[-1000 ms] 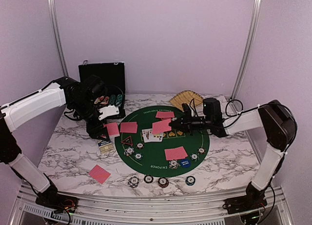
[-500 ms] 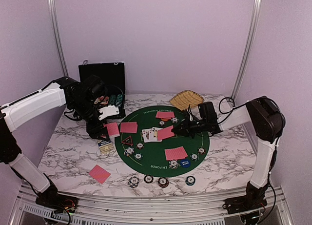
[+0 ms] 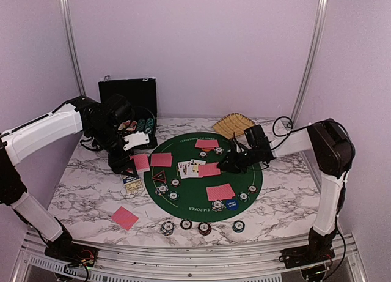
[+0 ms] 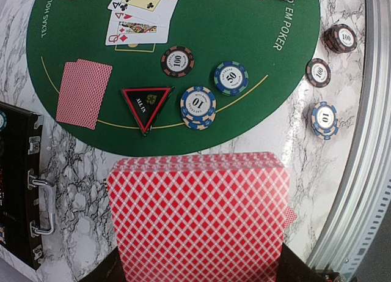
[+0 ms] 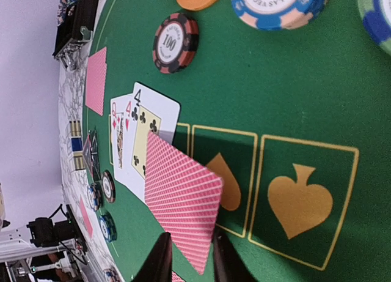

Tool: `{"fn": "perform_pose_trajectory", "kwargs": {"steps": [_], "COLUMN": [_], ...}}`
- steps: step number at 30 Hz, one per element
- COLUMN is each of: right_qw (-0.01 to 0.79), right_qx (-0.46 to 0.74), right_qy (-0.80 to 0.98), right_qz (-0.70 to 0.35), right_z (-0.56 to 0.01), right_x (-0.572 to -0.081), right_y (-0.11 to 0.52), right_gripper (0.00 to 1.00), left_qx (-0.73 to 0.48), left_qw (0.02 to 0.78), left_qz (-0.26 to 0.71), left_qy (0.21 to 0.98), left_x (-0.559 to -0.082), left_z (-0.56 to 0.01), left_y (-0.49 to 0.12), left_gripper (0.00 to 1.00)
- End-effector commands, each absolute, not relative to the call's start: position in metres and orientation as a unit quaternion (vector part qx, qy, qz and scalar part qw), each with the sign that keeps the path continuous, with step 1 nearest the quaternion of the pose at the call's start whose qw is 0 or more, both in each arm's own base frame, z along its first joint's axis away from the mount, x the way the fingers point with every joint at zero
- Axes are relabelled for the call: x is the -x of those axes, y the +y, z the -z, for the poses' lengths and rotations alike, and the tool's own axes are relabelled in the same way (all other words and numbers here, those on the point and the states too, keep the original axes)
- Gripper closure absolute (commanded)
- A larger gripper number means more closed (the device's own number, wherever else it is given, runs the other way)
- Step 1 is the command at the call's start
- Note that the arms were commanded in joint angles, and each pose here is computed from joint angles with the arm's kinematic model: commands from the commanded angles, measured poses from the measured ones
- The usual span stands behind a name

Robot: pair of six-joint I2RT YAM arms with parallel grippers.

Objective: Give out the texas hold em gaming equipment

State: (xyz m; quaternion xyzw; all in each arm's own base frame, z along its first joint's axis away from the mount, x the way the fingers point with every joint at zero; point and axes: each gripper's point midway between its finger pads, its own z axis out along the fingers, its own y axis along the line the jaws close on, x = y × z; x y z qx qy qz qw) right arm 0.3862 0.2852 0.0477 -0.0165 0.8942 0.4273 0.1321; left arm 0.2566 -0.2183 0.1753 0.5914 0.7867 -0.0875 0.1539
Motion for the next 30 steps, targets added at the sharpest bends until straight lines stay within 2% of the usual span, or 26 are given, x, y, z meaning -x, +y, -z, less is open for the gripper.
{"fn": "perform_pose_trajectory", "kwargs": {"steps": [1, 4, 9, 12, 15, 23, 30], "right_qw": [0.144, 0.163, 0.223, 0.244, 0.237, 0.181, 0.144], "right_qx": [0.030, 0.032, 0.038, 0.064, 0.098, 0.151, 0.160], "right_qy": [0.912, 0.918, 0.911, 0.889, 0.858, 0.786, 0.753], "right_qz": [-0.384, -0.359, -0.346, -0.383, -0.445, -0.572, -0.621], "right_z": [-0.045, -0.057, -0.104, -0.139, -0.167, -0.204, -0.206], "right_x": [-0.397, -0.404, -0.410, -0.399, -0.376, -0.314, -0.284], "right_y": [0.275, 0.269, 0.268, 0.300, 0.348, 0.451, 0.493], "right_gripper": [0.70, 0.62, 0.40, 0.27, 0.19, 0.07, 0.06], "left_qx": [-0.593, -0.593, -0.593, -0.592, -0.592, -0.592, -0.592], "left_qw": [0.152, 0.153, 0.155, 0.154, 0.154, 0.153, 0.156], "left_qz": [0.094, 0.094, 0.094, 0.095, 0.097, 0.100, 0.103], "left_qy": [0.785, 0.785, 0.785, 0.785, 0.785, 0.785, 0.784], "left_x": [-0.254, -0.254, -0.254, -0.254, -0.253, -0.252, -0.252], "left_z": [-0.176, -0.177, -0.178, -0.177, -0.177, -0.177, -0.179], "left_y": [-0.218, -0.217, -0.218, -0.218, -0.218, -0.218, -0.220], "left_gripper": [1.00, 1.00, 1.00, 1.00, 1.00, 1.00, 1.00]}}
